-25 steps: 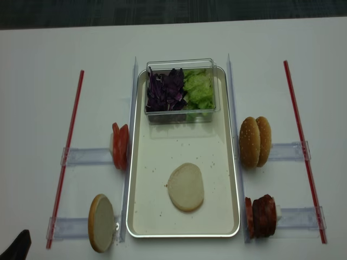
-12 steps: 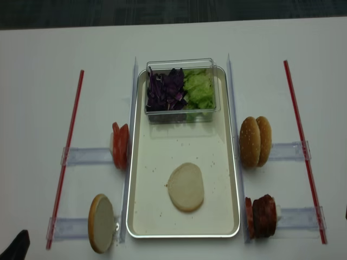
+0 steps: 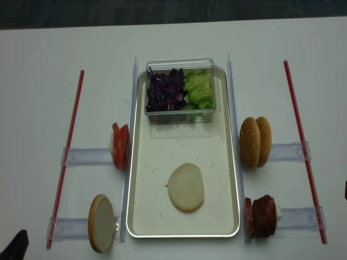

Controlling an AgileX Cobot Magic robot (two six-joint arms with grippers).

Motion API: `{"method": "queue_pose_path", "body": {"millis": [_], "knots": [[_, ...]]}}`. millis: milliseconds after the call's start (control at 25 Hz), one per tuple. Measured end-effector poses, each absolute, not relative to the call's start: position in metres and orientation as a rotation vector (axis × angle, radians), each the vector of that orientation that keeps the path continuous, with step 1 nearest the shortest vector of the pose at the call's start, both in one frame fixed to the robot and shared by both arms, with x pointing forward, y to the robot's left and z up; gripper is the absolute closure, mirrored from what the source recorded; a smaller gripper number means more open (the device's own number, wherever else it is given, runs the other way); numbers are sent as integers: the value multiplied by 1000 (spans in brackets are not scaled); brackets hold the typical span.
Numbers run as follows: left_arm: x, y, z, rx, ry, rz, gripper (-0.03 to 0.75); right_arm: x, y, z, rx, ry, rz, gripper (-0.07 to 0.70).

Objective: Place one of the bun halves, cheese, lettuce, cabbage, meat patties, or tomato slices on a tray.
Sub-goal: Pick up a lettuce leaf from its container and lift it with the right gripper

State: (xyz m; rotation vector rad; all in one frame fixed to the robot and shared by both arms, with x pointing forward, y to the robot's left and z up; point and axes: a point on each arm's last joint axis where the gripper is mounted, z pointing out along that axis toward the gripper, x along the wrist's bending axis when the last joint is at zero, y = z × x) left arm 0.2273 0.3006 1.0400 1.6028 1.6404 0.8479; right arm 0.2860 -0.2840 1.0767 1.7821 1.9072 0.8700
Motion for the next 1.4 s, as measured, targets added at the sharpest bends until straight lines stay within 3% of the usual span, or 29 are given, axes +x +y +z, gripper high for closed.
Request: {"method": "queue_pose_path", "body": {"millis": [520,760,1400], "knots": [[227,301,1040,1603,1640,848,244,346,-276,1100,1957,2067,637,83],[227,301,1040,1603,1640,848,244,387,-272,1100,2026,2130,520,83],[227,301,1040,1603,1640,848,244,471,-260,1116,2016,2196,481,123]]}}
